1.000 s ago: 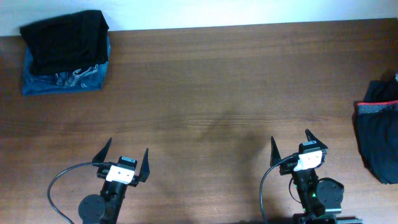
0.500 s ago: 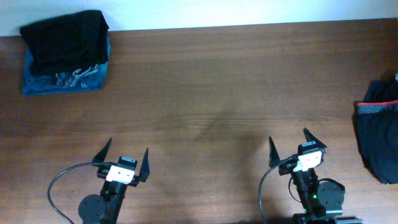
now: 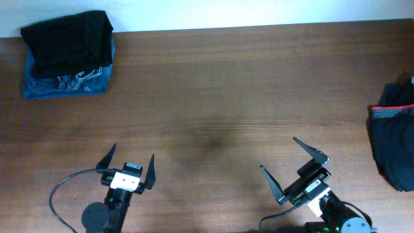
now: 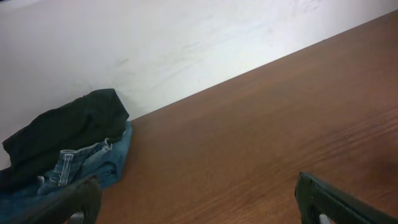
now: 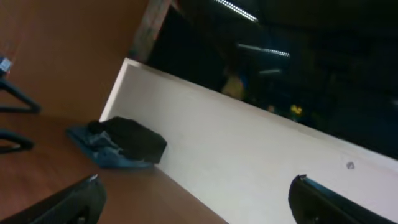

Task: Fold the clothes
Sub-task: 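Move the right gripper to the black clothing pile at right, then grasp the red-trimmed waistband of the black pants with the right gripper, then lift the black pants and carry them to the table center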

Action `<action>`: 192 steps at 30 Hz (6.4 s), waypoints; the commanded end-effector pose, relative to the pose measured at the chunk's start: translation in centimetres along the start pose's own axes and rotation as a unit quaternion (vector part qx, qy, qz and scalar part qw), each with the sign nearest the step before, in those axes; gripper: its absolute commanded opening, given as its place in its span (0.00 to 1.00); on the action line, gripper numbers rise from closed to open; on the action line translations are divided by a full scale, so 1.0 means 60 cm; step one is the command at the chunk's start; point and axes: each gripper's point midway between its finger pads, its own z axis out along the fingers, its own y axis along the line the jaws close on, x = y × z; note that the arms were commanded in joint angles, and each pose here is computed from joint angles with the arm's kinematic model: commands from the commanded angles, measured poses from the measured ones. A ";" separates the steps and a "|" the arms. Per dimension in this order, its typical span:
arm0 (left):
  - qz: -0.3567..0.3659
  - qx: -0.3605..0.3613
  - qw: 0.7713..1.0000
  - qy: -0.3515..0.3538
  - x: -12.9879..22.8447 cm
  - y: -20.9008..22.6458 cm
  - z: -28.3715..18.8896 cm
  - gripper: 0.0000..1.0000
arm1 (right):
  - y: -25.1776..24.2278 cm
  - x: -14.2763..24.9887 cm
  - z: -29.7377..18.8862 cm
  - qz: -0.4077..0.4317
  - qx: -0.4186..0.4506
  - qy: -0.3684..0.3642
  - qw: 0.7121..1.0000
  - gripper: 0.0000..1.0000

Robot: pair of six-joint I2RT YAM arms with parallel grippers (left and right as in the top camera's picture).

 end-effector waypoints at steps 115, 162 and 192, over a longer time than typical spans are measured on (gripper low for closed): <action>0.004 -0.001 1.000 -0.001 0.001 0.000 -0.001 0.99 | -0.566 0.477 -0.577 0.159 0.404 0.682 0.589 0.99; 0.004 -0.001 1.000 -0.001 0.001 0.000 -0.001 0.99 | -0.697 0.213 -0.313 0.220 0.467 0.331 0.790 0.04; 0.004 -0.001 1.000 -0.001 0.001 0.000 -0.001 0.99 | -0.321 0.231 0.311 0.293 0.078 0.276 0.912 0.03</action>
